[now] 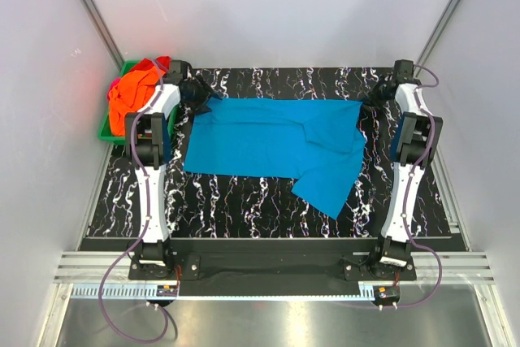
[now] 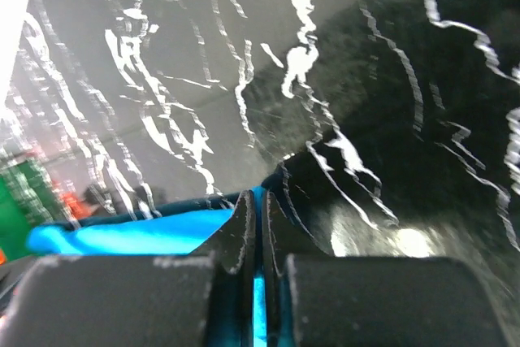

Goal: Fold and stack the t-shirts
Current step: Fold the tshirt

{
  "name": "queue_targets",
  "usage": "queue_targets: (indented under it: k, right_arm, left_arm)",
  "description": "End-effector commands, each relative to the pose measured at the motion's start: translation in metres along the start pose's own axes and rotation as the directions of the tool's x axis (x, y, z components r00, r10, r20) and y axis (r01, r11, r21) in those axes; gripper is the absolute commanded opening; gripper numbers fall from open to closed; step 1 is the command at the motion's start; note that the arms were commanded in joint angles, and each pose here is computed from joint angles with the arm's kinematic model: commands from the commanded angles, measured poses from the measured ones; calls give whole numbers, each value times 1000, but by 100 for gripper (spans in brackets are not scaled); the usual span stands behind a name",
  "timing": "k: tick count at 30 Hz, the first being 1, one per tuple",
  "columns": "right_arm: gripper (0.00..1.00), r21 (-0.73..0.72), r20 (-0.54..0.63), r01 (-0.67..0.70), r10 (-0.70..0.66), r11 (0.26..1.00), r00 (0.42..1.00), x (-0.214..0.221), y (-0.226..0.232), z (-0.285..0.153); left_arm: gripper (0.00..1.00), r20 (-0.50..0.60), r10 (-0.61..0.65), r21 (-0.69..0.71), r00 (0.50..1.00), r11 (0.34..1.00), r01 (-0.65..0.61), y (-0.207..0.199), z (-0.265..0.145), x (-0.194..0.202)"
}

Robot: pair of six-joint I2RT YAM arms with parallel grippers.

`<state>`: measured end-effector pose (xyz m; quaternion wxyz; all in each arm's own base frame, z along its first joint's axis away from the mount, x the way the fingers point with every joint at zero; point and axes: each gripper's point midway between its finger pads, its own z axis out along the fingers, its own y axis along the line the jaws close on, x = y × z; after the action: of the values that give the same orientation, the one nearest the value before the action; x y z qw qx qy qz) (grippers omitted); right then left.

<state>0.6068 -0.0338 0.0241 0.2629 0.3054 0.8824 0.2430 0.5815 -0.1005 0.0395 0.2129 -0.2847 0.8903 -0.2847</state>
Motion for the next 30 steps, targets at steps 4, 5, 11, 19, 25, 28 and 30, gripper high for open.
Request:
queue_targets:
  k: [4, 5, 11, 19, 25, 28, 30]
  right_arm:
    - [24, -157, 76, 46, -35, 987, 996, -30, 46, -14]
    - [27, -135, 105, 56, -42, 989, 994, -38, 47, -21]
    - [33, 49, 158, -44, 36, 998, 987, -41, 48, -88]
    - [31, 136, -4, -22, 23, 991, 1000, 66, 55, -138]
    - [33, 273, -140, -57, 98, 960, 985, 158, 14, -169]
    - [35, 354, -144, -139, 201, 925, 969, 194, -5, -194]
    - [36, 424, -138, -174, 254, 889, 957, 222, -23, -207]
  left_arm:
    - [69, 19, -16, -3, 1000, 1000, 16, 4, 0, -9]
    - [69, 13, 3, 28, 1000, 1000, -3, -9, -9, -12]
    - [73, 45, 87, 107, 995, 990, -91, -55, -68, -16]
    - [73, -39, 191, -123, 981, 973, -194, -1, -111, 25]
    - [70, -71, 257, -256, 964, 929, -266, 41, -152, 60]
    - [69, -45, 201, -248, 979, 947, -205, 50, -165, 82]
    - [69, -14, 113, -296, 993, 949, -112, 74, -171, 92]
